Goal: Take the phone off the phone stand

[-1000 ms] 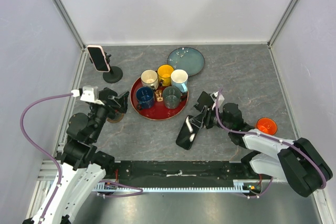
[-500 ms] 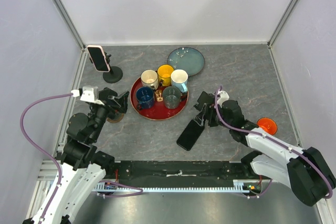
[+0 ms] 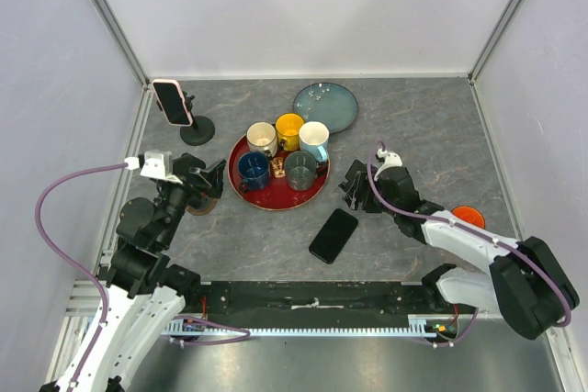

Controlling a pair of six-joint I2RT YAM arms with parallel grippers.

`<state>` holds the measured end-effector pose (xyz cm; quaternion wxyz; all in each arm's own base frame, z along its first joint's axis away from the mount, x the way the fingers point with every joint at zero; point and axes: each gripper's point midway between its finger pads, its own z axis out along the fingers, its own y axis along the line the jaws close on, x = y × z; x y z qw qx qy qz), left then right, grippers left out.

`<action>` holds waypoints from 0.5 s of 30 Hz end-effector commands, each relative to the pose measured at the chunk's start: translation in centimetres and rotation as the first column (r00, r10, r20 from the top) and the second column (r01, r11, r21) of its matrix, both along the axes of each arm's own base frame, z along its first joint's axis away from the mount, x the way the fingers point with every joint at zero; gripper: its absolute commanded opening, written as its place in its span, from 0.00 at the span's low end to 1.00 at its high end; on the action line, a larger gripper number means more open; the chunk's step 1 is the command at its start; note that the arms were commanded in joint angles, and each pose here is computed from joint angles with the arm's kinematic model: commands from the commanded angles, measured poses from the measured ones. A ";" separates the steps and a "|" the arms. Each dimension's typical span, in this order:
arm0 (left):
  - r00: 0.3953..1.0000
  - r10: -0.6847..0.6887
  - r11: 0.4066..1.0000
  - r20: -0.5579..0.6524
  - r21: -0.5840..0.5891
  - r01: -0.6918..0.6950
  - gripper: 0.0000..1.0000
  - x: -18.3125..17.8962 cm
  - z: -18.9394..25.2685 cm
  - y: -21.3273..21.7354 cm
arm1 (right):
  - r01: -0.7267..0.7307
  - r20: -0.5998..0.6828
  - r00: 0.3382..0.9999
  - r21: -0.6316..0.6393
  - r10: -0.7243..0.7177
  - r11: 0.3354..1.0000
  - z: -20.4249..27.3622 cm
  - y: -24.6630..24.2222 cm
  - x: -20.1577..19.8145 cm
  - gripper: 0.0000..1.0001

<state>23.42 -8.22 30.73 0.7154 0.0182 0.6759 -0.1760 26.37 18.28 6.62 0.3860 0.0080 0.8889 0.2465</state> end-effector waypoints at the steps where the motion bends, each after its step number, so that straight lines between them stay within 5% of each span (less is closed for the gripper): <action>1: 0.999 -0.009 1.000 0.034 0.009 0.008 0.94 -0.1 0.7 -0.1 | 0.129 0.089 0.988 -0.008 -0.127 0.992 1.0 -0.9 3.1 0.74; 8: 0.999 -0.007 1.000 0.038 0.007 0.007 0.94 -0.2 0.8 0.0 | 0.131 0.170 0.976 0.061 -0.139 0.990 1.4 -0.1 5.8 0.64; 15: 0.999 -0.007 1.000 0.041 0.005 0.007 0.94 -0.3 0.9 0.0 | 0.159 0.243 0.953 0.099 -0.178 0.982 1.8 -1.6 8.8 0.37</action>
